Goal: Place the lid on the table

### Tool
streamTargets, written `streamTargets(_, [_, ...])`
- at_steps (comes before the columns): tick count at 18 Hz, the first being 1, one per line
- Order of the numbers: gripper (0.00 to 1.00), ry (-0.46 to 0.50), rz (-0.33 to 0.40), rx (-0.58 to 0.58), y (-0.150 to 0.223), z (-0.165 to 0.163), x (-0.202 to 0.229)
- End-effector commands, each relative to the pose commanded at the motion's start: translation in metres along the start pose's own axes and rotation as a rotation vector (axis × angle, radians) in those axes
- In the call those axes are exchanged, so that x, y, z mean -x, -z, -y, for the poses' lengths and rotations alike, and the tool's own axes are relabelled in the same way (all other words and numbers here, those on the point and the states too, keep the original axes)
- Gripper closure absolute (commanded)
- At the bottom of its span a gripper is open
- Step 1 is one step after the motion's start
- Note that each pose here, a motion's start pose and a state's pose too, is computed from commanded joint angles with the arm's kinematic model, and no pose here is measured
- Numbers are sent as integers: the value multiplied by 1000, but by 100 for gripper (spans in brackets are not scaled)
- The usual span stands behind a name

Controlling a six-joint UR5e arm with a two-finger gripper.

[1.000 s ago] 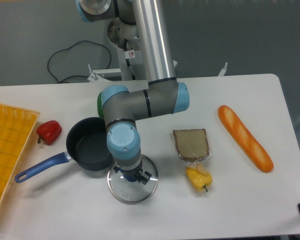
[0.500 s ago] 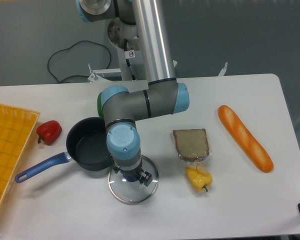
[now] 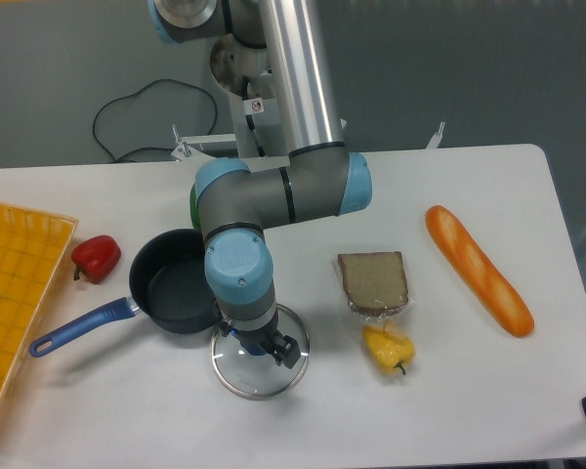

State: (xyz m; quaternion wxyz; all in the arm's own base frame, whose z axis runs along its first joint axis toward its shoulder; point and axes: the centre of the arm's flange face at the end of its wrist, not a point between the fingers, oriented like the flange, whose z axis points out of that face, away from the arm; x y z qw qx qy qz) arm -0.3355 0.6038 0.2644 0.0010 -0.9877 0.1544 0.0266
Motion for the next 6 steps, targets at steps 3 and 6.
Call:
streamTargets(3, [0, -64, 11, 26, 1, -5, -1])
streamTargets(6, [0, -64, 5, 27, 0, -7, -4])
